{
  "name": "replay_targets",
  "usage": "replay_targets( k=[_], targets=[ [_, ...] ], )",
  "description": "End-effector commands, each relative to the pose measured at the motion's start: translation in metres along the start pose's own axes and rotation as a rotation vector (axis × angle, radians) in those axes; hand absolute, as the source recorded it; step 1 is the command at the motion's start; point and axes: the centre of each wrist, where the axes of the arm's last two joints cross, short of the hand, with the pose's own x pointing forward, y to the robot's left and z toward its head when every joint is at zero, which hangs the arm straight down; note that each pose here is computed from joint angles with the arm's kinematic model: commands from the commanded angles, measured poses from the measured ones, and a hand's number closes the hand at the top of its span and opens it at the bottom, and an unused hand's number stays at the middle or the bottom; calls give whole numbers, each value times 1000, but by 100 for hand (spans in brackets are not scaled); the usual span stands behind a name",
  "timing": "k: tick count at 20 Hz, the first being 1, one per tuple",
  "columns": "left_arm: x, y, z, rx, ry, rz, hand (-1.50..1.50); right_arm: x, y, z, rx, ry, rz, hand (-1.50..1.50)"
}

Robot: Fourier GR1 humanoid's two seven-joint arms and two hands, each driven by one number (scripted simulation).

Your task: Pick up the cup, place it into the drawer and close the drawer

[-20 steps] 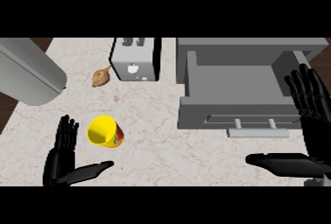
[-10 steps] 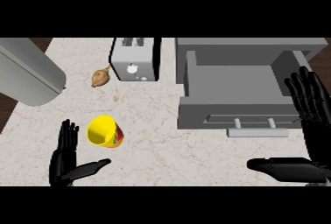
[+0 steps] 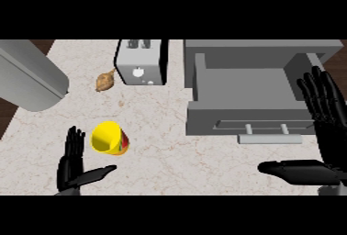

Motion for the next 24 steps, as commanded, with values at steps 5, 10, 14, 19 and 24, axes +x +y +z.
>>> replay_targets(
  k=[5, 10, 14, 19, 24],
  targets=[
    [-4, -13, -23, -29, -19, 10, -150, 4, 20, 11, 6, -11, 2, -150],
    [-16, -23, -5, -40, -23, 35, -150, -12, 0, -1, -4, 3, -3, -150],
    [-9, -19, -21, -42, -27, 83, -150, -11, -3, -3, 11, 0, 1, -150],
    [2, -21, -43, -85, -49, 145, -150, -2, -1, -9, 21, -7, -18, -150],
    [1, -24, -43, -118, -90, 216, -150, 0, 2, 5, 35, 22, -3, -150]
  ],
)
